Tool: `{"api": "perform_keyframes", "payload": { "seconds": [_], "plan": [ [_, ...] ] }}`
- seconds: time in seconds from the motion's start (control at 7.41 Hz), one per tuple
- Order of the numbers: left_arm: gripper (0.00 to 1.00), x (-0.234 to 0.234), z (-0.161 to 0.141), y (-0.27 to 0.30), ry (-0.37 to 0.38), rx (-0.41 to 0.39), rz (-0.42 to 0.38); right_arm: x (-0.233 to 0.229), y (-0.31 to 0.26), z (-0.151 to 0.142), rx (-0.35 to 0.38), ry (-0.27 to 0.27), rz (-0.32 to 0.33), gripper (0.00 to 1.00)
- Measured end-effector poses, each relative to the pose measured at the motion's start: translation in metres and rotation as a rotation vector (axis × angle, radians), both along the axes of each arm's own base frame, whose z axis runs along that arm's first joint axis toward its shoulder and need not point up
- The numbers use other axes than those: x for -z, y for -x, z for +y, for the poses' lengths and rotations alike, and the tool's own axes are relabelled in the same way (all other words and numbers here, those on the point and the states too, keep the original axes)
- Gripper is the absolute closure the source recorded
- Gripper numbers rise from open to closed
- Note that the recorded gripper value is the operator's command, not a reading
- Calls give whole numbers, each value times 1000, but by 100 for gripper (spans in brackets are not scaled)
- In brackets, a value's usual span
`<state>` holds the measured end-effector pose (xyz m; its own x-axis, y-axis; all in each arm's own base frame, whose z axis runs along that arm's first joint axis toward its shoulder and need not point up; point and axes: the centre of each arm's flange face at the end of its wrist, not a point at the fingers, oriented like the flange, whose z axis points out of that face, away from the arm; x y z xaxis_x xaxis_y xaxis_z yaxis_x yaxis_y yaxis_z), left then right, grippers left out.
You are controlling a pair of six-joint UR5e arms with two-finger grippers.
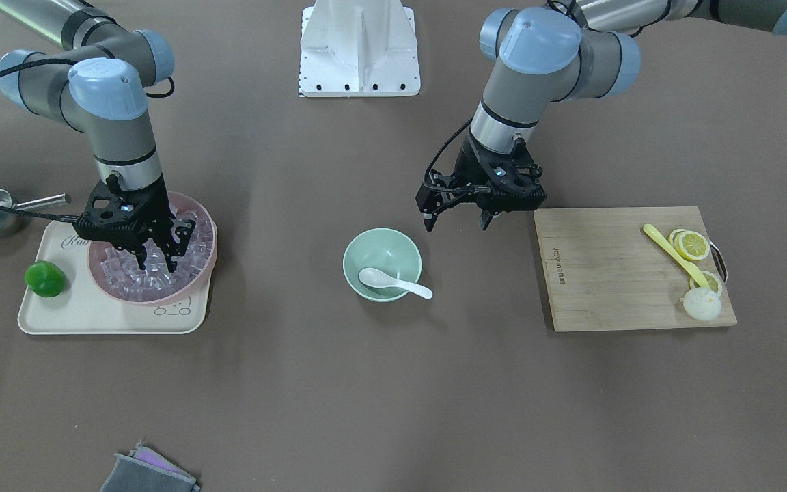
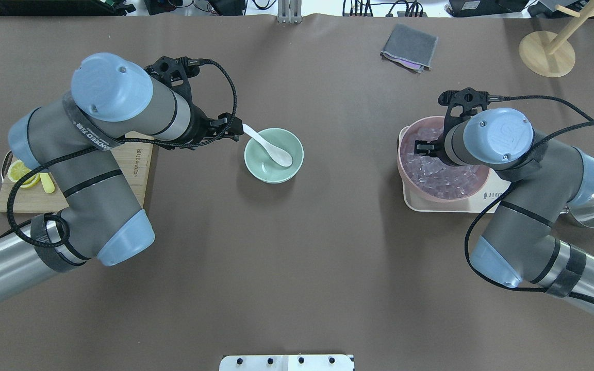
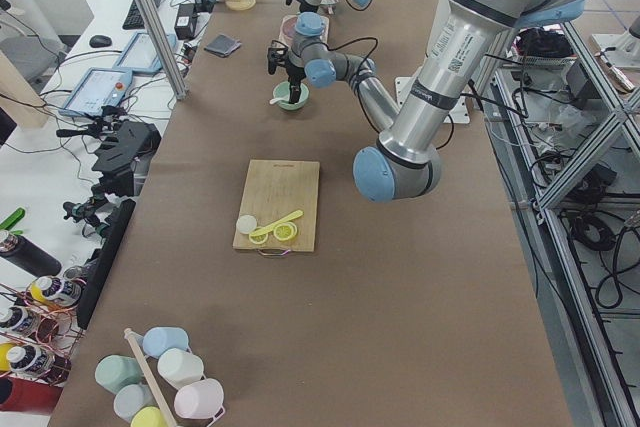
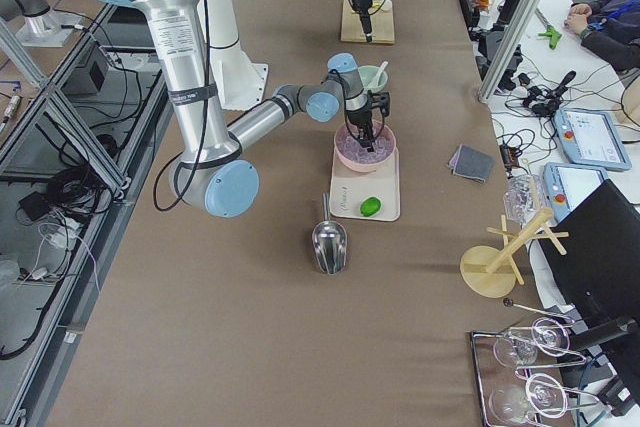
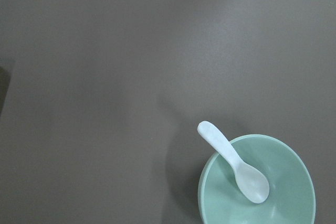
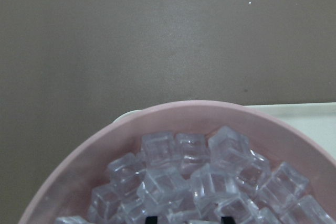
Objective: Put spoon and ice into bowl
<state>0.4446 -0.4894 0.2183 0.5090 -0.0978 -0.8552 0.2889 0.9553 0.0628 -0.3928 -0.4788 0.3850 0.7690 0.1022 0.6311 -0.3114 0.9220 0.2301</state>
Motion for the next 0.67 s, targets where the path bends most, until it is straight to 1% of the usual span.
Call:
{"api": "perform_keyframes", "payload": {
  "seconds": [0.4,0.54,0.67],
  "plan": [
    [2,1,-2,3,-8,-7,-1,18,-6,0,-2,-19,-27,100],
    [2,0,-10,14,-22,-34,-14,30,-9,-1,-5,-33,-45,100],
    [2,-4,-25,36,-40,-93,-42,46,-8,-4,-7,-51,-67,100]
  ]
}}
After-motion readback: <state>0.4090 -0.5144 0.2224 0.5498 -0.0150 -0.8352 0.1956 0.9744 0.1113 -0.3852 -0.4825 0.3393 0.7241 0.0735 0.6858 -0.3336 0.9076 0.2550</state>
